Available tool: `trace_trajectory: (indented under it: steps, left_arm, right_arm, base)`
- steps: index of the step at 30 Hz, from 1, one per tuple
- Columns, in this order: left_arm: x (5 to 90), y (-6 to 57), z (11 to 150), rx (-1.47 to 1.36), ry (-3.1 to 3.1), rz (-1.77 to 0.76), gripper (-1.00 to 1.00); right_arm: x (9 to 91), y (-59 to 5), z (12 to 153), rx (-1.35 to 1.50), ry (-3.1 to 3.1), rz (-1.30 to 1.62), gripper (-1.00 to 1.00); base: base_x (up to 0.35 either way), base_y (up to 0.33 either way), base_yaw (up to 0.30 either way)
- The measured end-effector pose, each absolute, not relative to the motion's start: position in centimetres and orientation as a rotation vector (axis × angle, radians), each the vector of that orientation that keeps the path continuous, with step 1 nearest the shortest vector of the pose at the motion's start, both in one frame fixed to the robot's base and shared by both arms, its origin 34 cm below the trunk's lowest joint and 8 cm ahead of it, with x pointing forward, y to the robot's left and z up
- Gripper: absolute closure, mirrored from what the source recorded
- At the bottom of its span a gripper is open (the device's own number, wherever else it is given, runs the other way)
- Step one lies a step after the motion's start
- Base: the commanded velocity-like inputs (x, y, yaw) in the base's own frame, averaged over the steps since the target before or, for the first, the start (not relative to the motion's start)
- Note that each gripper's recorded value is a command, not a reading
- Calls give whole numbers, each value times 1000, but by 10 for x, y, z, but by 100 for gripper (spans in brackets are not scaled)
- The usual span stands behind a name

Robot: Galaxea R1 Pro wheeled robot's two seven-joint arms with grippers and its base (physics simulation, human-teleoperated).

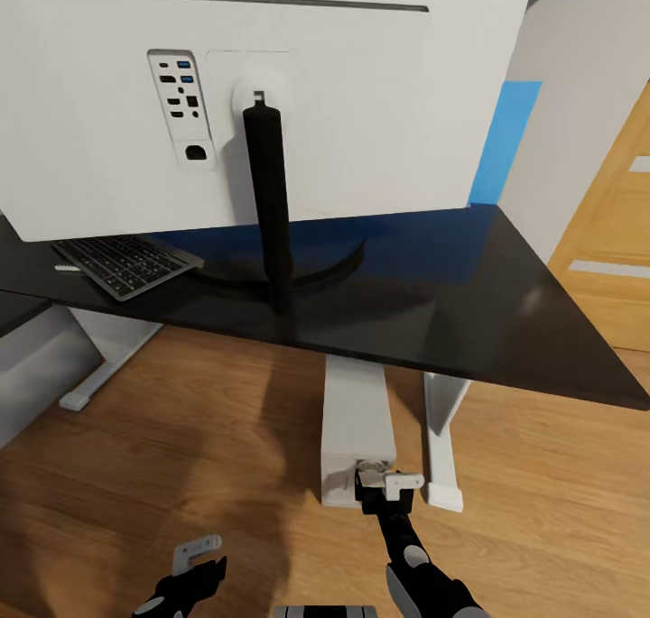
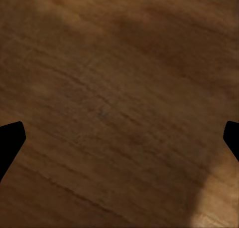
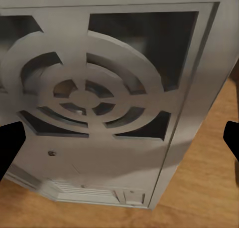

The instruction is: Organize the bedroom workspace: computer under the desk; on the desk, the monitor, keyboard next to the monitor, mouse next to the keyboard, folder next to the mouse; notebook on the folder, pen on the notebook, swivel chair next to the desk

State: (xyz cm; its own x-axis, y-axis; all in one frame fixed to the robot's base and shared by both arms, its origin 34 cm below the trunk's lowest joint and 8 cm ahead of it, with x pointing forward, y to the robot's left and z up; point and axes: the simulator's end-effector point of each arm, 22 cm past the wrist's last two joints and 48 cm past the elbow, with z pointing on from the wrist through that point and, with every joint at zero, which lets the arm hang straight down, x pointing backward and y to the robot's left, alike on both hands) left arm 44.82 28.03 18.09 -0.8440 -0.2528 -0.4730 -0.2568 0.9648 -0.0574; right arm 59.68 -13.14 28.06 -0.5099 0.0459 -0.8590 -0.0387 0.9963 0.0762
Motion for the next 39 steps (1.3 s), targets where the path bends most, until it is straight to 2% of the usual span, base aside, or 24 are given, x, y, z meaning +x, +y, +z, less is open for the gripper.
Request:
trace_trajectory:
  steps: [22, 39]
  left_arm:
    - [448, 280, 181, -362, 2620, 11, -100]
    - [448, 280, 181, -362, 2620, 11, -100]
  right_arm:
    - [597, -131, 281, 3, 2103, 104, -100]
    - [597, -131, 281, 4, 2103, 104, -100]
  base:
    - [36, 0, 0]
    - [167, 0, 0]
